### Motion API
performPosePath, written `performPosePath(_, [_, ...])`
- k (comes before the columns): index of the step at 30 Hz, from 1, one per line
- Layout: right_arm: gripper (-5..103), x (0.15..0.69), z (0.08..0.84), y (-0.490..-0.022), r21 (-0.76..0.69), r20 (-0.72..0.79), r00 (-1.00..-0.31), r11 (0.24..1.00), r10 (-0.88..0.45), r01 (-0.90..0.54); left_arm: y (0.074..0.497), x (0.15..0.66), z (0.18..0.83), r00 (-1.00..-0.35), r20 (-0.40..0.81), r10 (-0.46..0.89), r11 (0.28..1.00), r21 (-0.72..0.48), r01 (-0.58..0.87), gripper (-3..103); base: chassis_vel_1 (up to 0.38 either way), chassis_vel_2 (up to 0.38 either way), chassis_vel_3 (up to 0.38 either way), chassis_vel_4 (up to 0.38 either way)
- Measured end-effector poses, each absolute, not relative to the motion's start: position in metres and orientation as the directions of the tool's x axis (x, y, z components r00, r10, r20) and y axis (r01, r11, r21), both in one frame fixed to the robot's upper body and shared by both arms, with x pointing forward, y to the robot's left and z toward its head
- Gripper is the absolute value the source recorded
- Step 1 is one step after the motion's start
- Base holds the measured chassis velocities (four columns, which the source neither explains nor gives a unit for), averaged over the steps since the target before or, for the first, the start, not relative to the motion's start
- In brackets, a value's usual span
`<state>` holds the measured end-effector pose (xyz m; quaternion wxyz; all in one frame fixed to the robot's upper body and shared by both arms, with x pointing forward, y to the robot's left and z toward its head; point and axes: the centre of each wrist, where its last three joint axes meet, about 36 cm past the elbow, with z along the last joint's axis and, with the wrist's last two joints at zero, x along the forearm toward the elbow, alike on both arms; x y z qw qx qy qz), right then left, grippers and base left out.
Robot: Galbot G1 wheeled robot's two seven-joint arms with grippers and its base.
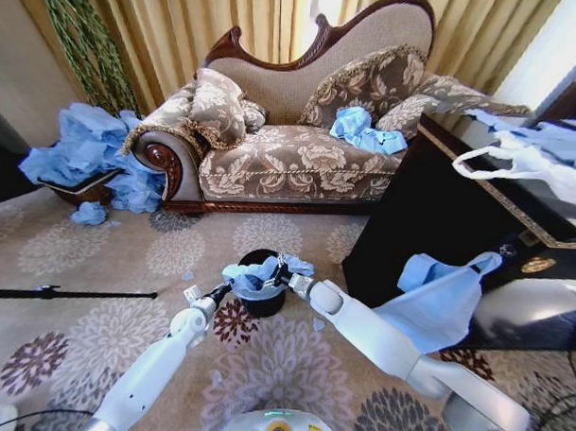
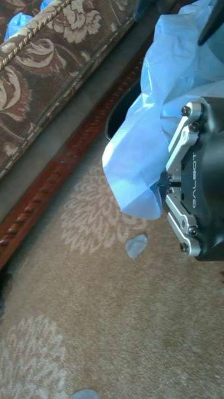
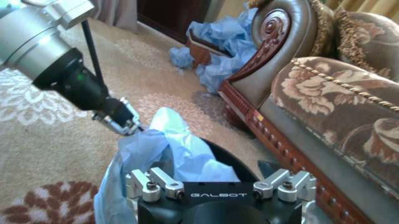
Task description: Place a garbage bag over the trash bin.
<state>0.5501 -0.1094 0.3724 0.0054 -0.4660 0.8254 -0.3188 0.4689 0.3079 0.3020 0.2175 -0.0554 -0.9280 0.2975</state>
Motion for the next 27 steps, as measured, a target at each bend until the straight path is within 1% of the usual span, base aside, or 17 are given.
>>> performPosePath(3, [78, 0.553, 0.369, -0.104, -0.531, 0.294, -0.552, 0.347, -0.780, -0.773, 0.310, 0.470, 0.303, -0.901, 0.368, 0.231, 0.818, -0.575, -0.025, 0, 0.000, 0.000, 0.000, 0.000])
performPosePath(4, [78, 0.553, 0.369, -0.104, -0.531, 0.294, -0.552, 0.347, -0.780, -0.773, 0.310, 0.470, 0.303, -0.901, 0.368, 0.231, 0.818, -0.575, -0.025, 0, 0.000, 0.000, 0.000, 0.000])
performPosePath(7, [61, 0.558, 0.371, -0.099, -0.541, 0.293, -0.551, 0.340, -0.781, -0.769, 0.313, 0.469, 0.303, -0.901, 0.368, 0.230, 0.820, -0.573, -0.024, 0, 0.000, 0.000, 0.000, 0.000])
performPosePath(8, [61, 0.558, 0.371, -0.099, -0.541, 0.293, -0.551, 0.340, -0.781, -0.769, 0.313, 0.469, 0.303, -0.901, 0.368, 0.230, 0.820, -0.573, -0.024, 0, 0.000, 0.000, 0.000, 0.000])
performPosePath(9, [56, 0.562, 0.372, -0.097, -0.545, 0.295, -0.553, 0.338, -0.780, -0.767, 0.313, 0.469, 0.303, -0.901, 0.367, 0.230, 0.819, -0.573, -0.024, 0, 0.000, 0.000, 0.000, 0.000])
performPosePath(11, [56, 0.564, 0.373, -0.097, -0.548, 0.297, -0.553, 0.335, -0.779, -0.766, 0.314, 0.469, 0.303, -0.902, 0.366, 0.230, 0.820, -0.572, -0.024, 0, 0.000, 0.000, 0.000, 0.000])
performPosePath(12, [45, 0.568, 0.374, -0.096, -0.553, 0.301, -0.554, 0.331, -0.776, -0.765, 0.315, 0.469, 0.303, -0.902, 0.367, 0.228, 0.821, -0.571, -0.025, 0, 0.000, 0.000, 0.000, 0.000])
performPosePath(13, [45, 0.569, 0.374, -0.096, -0.554, 0.305, -0.553, 0.328, -0.775, -0.765, 0.316, 0.469, 0.303, -0.902, 0.367, 0.228, 0.821, -0.571, -0.025, 0, 0.000, 0.000, 0.000, 0.000])
performPosePath(15, [35, 0.571, 0.375, -0.096, -0.557, 0.315, -0.550, 0.319, -0.774, -0.767, 0.319, 0.469, 0.303, -0.903, 0.367, 0.226, 0.821, -0.570, -0.026, 0, 0.000, 0.000, 0.000, 0.000])
performPosePath(16, [35, 0.571, 0.375, -0.096, -0.557, 0.315, -0.550, 0.319, -0.774, -0.767, 0.319, 0.469, 0.303, -0.903, 0.367, 0.226, 0.821, -0.570, -0.026, 0, 0.000, 0.000, 0.000, 0.000])
performPosePath(17, [29, 0.571, 0.375, -0.096, -0.556, 0.320, -0.549, 0.316, -0.772, -0.769, 0.320, 0.470, 0.303, -0.903, 0.367, 0.224, 0.821, -0.570, -0.027, 0, 0.000, 0.000, 0.000, 0.000])
performPosePath(18, [29, 0.571, 0.375, -0.096, -0.556, 0.322, -0.548, 0.315, -0.772, -0.769, 0.320, 0.470, 0.302, -0.903, 0.367, 0.224, 0.821, -0.570, -0.028, 0, 0.000, 0.000, 0.000, 0.000])
performPosePath(19, [18, 0.570, 0.375, -0.096, -0.556, 0.322, -0.548, 0.315, -0.772, -0.770, 0.321, 0.470, 0.302, -0.903, 0.367, 0.223, 0.821, -0.570, -0.029, 0, 0.000, 0.000, 0.000, 0.000])
performPosePath(22, [18, 0.571, 0.375, -0.095, -0.557, 0.317, -0.553, 0.320, -0.771, -0.766, 0.322, 0.471, 0.302, -0.903, 0.367, 0.223, 0.821, -0.570, -0.029, 0, 0.000, 0.000, 0.000, 0.000])
performPosePath(23, [8, 0.571, 0.375, -0.094, -0.558, 0.314, -0.554, 0.323, -0.771, -0.764, 0.322, 0.471, 0.302, -0.903, 0.366, 0.223, 0.821, -0.570, -0.029, 0, 0.000, 0.000, 0.000, 0.000])
performPosePath(24, [3, 0.572, 0.376, -0.093, -0.560, 0.308, -0.556, 0.326, -0.772, -0.762, 0.323, 0.471, 0.303, -0.904, 0.365, 0.222, 0.821, -0.570, -0.029, 0, 0.000, 0.000, 0.000, 0.000])
performPosePath(27, [1, 0.575, 0.378, -0.090, -0.557, 0.290, -0.563, 0.342, -0.774, -0.757, 0.325, 0.471, 0.305, -0.905, 0.363, 0.221, 0.821, -0.571, -0.028, 0, 0.000, 0.000, 0.000, 0.000])
